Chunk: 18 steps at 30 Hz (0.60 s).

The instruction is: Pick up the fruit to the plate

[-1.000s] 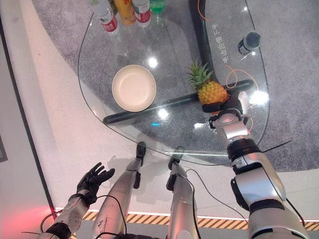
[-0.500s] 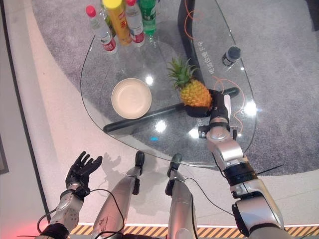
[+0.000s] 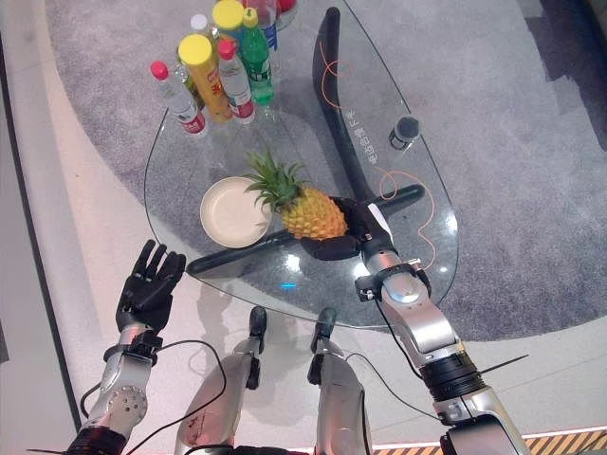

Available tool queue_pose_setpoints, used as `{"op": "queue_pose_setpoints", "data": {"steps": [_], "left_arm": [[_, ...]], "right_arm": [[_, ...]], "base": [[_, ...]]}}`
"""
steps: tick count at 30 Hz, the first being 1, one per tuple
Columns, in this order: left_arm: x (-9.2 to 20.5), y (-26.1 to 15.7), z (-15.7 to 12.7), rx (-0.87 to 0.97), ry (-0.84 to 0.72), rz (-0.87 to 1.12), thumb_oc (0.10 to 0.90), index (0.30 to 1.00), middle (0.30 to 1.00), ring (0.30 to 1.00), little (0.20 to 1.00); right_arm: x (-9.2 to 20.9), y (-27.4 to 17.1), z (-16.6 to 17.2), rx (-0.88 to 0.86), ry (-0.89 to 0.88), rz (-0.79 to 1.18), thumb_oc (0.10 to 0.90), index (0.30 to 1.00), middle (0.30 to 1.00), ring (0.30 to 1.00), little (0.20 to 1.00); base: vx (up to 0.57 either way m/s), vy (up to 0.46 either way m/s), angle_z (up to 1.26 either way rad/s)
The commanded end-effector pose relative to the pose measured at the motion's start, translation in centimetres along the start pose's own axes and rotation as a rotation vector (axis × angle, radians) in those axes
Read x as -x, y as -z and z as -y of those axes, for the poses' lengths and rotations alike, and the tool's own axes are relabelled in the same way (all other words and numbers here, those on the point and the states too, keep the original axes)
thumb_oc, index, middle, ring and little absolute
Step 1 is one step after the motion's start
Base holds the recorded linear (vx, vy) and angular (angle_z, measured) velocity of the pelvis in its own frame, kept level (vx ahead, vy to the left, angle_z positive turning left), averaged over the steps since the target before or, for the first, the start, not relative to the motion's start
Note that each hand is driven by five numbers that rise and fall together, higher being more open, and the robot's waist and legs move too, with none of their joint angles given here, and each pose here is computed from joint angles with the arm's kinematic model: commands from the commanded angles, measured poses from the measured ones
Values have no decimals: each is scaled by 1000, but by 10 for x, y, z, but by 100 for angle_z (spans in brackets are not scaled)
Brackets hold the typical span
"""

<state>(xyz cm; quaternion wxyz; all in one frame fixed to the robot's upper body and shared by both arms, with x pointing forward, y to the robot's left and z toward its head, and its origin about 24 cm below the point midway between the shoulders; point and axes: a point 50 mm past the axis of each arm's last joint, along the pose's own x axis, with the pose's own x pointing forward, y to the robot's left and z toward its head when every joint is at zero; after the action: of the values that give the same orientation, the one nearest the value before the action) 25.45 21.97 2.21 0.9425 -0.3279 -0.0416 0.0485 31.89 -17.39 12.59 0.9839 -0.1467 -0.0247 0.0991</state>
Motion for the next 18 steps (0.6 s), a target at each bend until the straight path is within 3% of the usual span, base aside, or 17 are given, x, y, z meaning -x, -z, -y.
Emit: {"op": "queue_pose_setpoints", "data": {"steps": [1,10,18], "left_arm": [[-5,-33,38,-22,275,104,800,900,900,900,900],[-2,-36,94,-28,585,40,800,900,900,900,900],[0,-31,113,-72,675,-4,800,900,900,900,900]], "right_arm": [[11,-86,-6,47,-84,453,100,300,300,300,200],[16,-91,-20,36,-134,499,100,300,300,300,200],[22,-91,-38,46,-243,518,100,300,300,300,200]], "base": [[0,0,0],[1,5,2],[4,14,2]]}}
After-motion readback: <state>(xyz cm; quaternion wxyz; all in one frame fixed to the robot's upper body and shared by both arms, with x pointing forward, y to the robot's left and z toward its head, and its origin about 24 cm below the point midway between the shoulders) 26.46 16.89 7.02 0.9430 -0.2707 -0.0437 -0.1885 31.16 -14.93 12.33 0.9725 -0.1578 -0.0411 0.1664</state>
